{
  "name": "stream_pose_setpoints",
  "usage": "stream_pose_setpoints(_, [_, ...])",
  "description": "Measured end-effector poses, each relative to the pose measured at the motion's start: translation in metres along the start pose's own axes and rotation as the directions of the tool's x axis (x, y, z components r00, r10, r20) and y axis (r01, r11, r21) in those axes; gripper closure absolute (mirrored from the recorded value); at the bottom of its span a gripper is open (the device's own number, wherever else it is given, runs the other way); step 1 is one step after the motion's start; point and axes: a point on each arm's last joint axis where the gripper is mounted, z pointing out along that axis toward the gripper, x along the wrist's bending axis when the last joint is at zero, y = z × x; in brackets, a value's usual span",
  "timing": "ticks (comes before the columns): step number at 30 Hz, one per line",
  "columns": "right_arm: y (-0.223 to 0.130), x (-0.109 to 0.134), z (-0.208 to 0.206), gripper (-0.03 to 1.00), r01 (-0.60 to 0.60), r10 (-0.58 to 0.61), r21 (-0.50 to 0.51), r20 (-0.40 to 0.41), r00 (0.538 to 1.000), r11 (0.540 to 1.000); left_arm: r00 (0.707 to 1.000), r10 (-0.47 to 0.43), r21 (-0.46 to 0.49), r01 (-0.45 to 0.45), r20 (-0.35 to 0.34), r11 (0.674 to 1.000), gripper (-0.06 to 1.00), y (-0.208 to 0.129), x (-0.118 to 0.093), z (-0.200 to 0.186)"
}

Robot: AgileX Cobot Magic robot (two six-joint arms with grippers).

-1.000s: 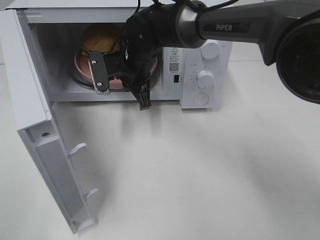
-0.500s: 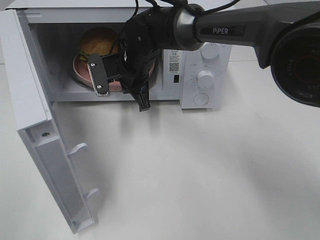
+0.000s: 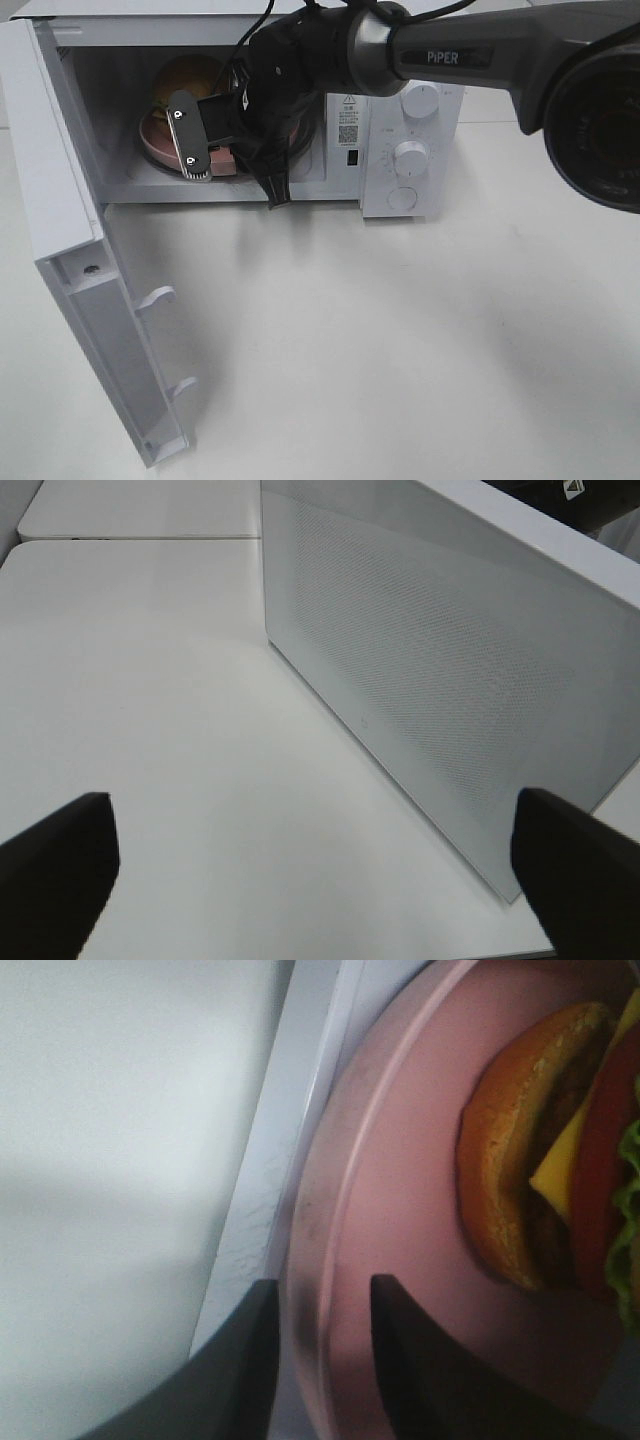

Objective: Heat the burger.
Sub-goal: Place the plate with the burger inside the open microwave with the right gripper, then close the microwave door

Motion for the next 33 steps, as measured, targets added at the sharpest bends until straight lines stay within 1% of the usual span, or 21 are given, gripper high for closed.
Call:
stream_pose_setpoints(4, [0.000, 0.000, 0.000, 0.57, -0.020, 0.020, 0.000, 0.001, 1.000, 1.000, 1.000, 0.000, 0.000, 0.000, 0.000, 1.000, -0.05, 0.000, 0.000, 0.000])
stream_pose_setpoints(10, [0.000, 0.000, -0.001, 0.56, -0.029, 0.029, 0.002, -0.005, 1.000, 1.000, 1.000, 0.000, 0.000, 0.000, 0.000, 1.000, -0.05, 0.000, 0.000, 0.000])
stream_pose_setpoints(13, [-0.001, 0.004, 0.000, 0.53, -0.028, 0.029, 0.006, -0.020, 0.999, 1.000, 1.000, 0.000, 0.000, 0.000, 0.000, 1.000, -0.05, 0.000, 0.000, 0.000])
stream_pose_setpoints(14, [-0.002, 0.007, -0.001, 0.49, -0.027, 0.027, 0.006, -0.025, 0.999, 1.000, 1.000, 0.000, 0.000, 0.000, 0.000, 1.000, -0.05, 0.000, 0.000, 0.000])
stream_pose_setpoints(15, [-0.002, 0.007, -0.001, 0.49, -0.027, 0.027, 0.006, -0.025, 0.999, 1.000, 1.000, 0.000, 0.000, 0.000, 0.000, 1.000, -0.05, 0.000, 0.000, 0.000])
stream_pose_setpoints(16, [-0.002, 0.011, -0.002, 0.42, -0.025, 0.025, 0.004, -0.028, 0.999, 1.000, 1.000, 0.000, 0.000, 0.000, 0.000, 1.000, -0.05, 0.000, 0.000, 0.000])
stream_pose_setpoints(17, [-0.003, 0.012, -0.004, 0.39, -0.025, 0.025, 0.001, -0.023, 0.999, 1.000, 1.000, 0.000, 0.000, 0.000, 0.000, 1.000, -0.05, 0.000, 0.000, 0.000])
stream_pose_setpoints(18, [-0.003, 0.012, -0.004, 0.39, -0.025, 0.025, 0.001, -0.023, 0.999, 1.000, 1.000, 0.000, 0.000, 0.000, 0.000, 1.000, -0.05, 0.000, 0.000, 0.000])
stream_pose_setpoints(20, [-0.003, 0.011, -0.017, 0.26, -0.025, 0.025, -0.018, 0.013, 1.000, 1.000, 1.000, 0.000, 0.000, 0.000, 0.000, 1.000, -0.05, 0.000, 0.000, 0.000])
stream_pose_setpoints(21, [-0.003, 0.011, -0.017, 0.26, -0.025, 0.025, -0.018, 0.013, 1.000, 1.000, 1.000, 0.000, 0.000, 0.000, 0.000, 1.000, -0.05, 0.000, 0.000, 0.000])
stream_pose_setpoints(22, [-0.003, 0.012, -0.018, 0.23, -0.024, 0.025, -0.020, 0.017, 1.000, 0.999, 1.000, 0.000, 0.000, 0.000, 0.000, 1.000, -0.05, 0.000, 0.000, 0.000])
stream_pose_setpoints(23, [-0.003, 0.012, -0.018, 0.23, -0.024, 0.025, -0.020, 0.017, 1.000, 0.999, 1.000, 0.000, 0.000, 0.000, 0.000, 1.000, -0.05, 0.000, 0.000, 0.000])
stream_pose_setpoints(24, [-0.004, 0.017, -0.021, 0.19, -0.025, 0.025, -0.021, 0.009, 1.000, 0.999, 1.000, 0.000, 0.000, 0.000, 0.000, 1.000, -0.05, 0.000, 0.000, 0.000])
stream_pose_setpoints(26, [-0.005, 0.018, -0.023, 0.18, -0.025, 0.025, -0.023, 0.011, 1.000, 0.999, 1.000, 0.000, 0.000, 0.000, 0.000, 1.000, -0.05, 0.000, 0.000, 0.000])
stream_pose_setpoints(28, [-0.007, 0.026, -0.031, 0.17, -0.027, 0.028, -0.029, 0.012, 1.000, 0.999, 1.000, 0.000, 0.000, 0.000, 0.000, 1.000, -0.05, 0.000, 0.000, 0.000])
stream_pose_setpoints(31, [-0.007, 0.028, -0.032, 0.17, -0.027, 0.027, -0.030, 0.010, 1.000, 0.999, 1.000, 0.000, 0.000, 0.000, 0.000, 1.000, -0.05, 0.000, 0.000, 0.000])
stream_pose_setpoints(33, [-0.009, 0.033, -0.044, 0.17, -0.027, 0.028, -0.037, 0.020, 0.999, 0.999, 1.000, 0.000, 0.000, 0.000, 0.000, 1.000, -0.05, 0.000, 0.000, 0.000])
